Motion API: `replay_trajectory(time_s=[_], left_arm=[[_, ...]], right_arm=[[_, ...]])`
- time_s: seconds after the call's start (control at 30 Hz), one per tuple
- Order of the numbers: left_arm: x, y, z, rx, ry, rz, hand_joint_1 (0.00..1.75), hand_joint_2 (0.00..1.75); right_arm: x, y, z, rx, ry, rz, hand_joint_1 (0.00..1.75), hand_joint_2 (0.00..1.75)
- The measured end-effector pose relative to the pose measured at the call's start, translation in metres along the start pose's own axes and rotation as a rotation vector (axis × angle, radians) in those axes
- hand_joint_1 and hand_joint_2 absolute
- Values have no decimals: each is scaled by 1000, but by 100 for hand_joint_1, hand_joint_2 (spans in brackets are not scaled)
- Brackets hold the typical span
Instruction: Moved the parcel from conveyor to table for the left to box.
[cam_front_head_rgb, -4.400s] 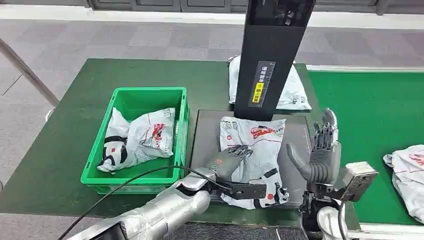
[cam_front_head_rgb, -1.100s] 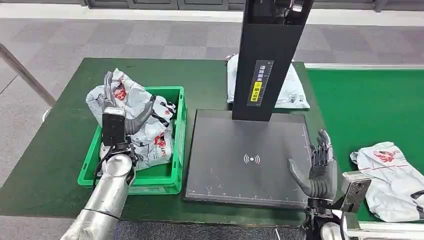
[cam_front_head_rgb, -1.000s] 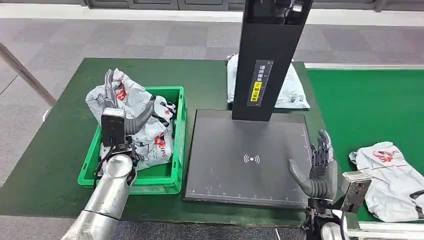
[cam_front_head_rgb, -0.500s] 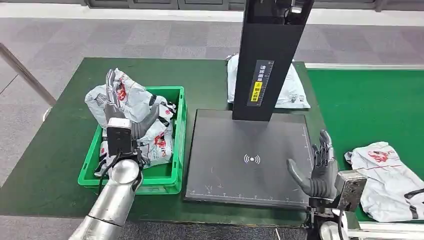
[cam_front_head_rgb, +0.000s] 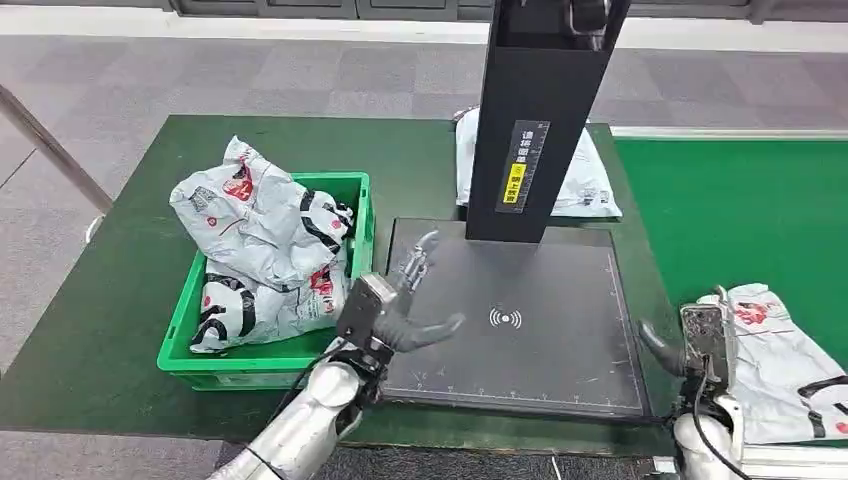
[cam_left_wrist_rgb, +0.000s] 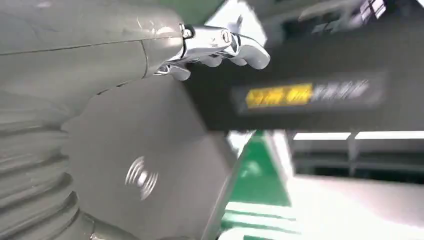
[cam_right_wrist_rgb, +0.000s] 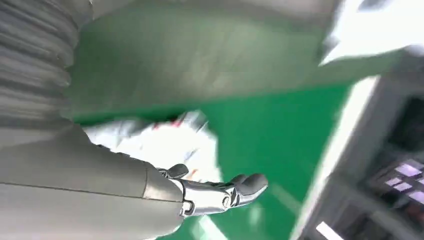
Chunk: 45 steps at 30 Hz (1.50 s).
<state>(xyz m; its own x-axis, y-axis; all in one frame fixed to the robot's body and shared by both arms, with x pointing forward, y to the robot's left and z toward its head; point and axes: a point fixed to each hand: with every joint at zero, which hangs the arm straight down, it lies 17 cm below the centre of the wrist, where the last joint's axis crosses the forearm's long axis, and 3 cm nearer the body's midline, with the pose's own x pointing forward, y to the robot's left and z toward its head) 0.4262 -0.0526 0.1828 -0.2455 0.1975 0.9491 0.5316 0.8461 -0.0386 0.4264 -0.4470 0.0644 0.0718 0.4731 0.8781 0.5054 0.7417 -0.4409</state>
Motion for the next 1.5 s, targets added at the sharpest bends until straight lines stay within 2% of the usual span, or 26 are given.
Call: replay_trajectory(time_s=[0.17, 0.23, 0.3, 0.43, 0.67, 0.77, 0.87, 0.97, 1.5], left_arm=[[-18, -18, 4, -43, 46, -4, 0, 175], [-23, -23, 5, -47, 56, -36, 0, 175], [-27, -27, 6, -52, 64, -43, 0, 175], [-34, -28, 9, -41, 76, -40, 0, 175], [-34, -23, 5, -36, 71, -56, 0, 175], [-31, -19, 1, -37, 64, -61, 0, 175], [-28, -18, -2, -44, 55, -57, 0, 175], [-27, -16, -4, -45, 52, -61, 0, 175], [-27, -14, -5, -45, 51, -66, 0, 175]], right_arm=[[-38, -15, -5, -13, 78, 87, 0, 175], [-69, -32, -6, -51, 175, 216, 0, 175], [-93, -52, -7, -76, 227, 322, 0, 175], [-140, -88, 0, -83, 366, 461, 0, 175], [-201, -127, 19, -19, 646, 628, 0, 175], [-216, -130, 21, 60, 753, 675, 0, 175], [-229, -121, 28, 206, 844, 684, 0, 175], [-232, -124, 28, 239, 869, 688, 0, 175], [-234, -130, 29, 238, 884, 695, 0, 175]])
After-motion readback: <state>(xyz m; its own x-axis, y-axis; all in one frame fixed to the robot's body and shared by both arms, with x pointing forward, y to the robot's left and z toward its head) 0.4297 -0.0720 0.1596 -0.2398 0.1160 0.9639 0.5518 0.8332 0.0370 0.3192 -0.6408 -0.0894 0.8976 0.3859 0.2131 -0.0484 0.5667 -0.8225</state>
